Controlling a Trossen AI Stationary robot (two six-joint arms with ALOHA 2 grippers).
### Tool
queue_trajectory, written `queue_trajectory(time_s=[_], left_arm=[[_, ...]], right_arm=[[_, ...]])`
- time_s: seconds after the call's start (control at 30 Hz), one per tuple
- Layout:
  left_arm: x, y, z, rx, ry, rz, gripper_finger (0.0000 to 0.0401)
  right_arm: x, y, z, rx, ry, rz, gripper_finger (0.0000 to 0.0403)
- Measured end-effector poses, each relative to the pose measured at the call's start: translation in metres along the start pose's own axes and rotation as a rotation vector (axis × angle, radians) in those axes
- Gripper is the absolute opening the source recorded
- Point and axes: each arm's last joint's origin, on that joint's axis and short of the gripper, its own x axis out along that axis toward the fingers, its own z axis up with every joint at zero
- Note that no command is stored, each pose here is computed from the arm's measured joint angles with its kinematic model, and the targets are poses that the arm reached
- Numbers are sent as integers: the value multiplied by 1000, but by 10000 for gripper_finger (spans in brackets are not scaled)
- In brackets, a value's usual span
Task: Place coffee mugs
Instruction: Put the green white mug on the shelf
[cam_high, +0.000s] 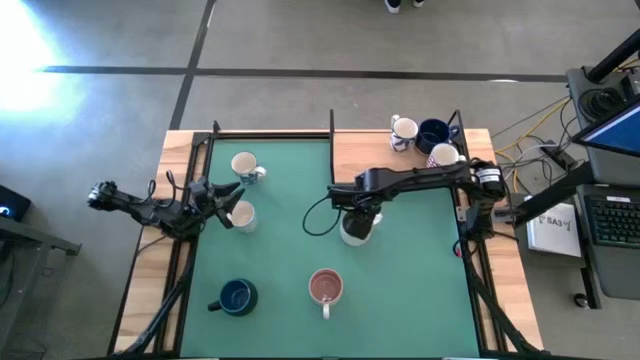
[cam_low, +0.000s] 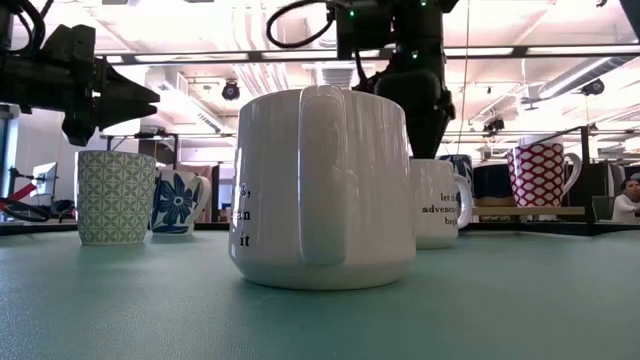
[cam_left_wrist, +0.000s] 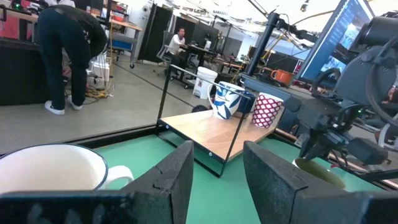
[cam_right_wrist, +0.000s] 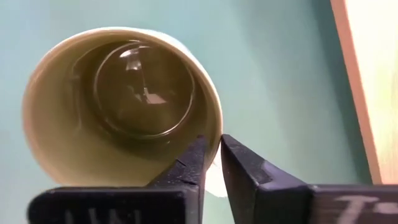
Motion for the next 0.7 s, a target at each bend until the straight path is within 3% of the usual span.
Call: queue_trajectory(time_s=[0.23,0.43,0.7], left_arm=[[0,0,0,0,0,1,123],[0,0,0,0,0,1,123],[0,0,0,0,0,0,123]], right_arm=[[-3,0,2,-128,-34,11,73],[-3,5,12,-201,-143,33,96],[-4,5,16,-361,-168,-9,138]])
